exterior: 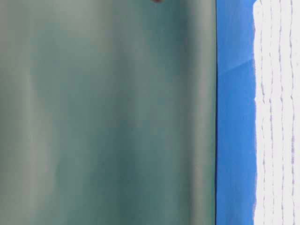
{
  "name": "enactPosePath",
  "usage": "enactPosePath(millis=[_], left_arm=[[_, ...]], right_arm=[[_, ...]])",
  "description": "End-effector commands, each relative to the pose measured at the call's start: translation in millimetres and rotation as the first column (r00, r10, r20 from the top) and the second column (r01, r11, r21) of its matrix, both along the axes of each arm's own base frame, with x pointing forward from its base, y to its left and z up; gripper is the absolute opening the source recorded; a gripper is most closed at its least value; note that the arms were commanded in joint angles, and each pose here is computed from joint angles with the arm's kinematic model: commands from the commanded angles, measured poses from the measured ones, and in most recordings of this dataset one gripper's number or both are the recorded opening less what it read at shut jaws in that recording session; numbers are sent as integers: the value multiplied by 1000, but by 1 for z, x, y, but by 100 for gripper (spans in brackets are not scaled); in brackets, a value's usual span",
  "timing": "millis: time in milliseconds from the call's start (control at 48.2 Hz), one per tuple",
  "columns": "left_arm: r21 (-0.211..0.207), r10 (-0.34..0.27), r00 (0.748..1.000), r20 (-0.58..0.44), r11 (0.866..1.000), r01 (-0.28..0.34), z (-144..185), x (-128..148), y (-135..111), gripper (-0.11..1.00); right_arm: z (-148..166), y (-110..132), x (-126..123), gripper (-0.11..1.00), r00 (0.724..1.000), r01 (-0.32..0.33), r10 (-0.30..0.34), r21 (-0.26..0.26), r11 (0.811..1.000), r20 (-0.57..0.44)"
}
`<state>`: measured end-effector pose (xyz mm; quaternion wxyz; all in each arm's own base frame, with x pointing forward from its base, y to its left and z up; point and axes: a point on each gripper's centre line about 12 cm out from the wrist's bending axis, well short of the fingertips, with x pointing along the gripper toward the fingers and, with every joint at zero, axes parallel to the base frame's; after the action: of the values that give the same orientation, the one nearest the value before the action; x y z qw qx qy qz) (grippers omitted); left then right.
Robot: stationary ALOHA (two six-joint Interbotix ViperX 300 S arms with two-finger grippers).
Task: Fold the blue towel.
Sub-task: 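Grasp the far corners of the striped towel with both grippers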
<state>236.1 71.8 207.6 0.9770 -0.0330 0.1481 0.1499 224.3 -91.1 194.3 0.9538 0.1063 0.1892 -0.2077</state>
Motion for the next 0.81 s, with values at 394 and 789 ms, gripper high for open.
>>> enactPosePath(millis=[394, 789], left_arm=[[-57, 164, 968, -191, 982, -178, -85, 17, 54, 76], [-105, 184, 937, -296, 969, -223, -136, 18, 61, 72]], right_arm=[[-79, -36, 20, 72, 979, 156, -144, 73, 985, -143], [-111, -43, 26, 70, 964, 192, -171, 89, 977, -204]])
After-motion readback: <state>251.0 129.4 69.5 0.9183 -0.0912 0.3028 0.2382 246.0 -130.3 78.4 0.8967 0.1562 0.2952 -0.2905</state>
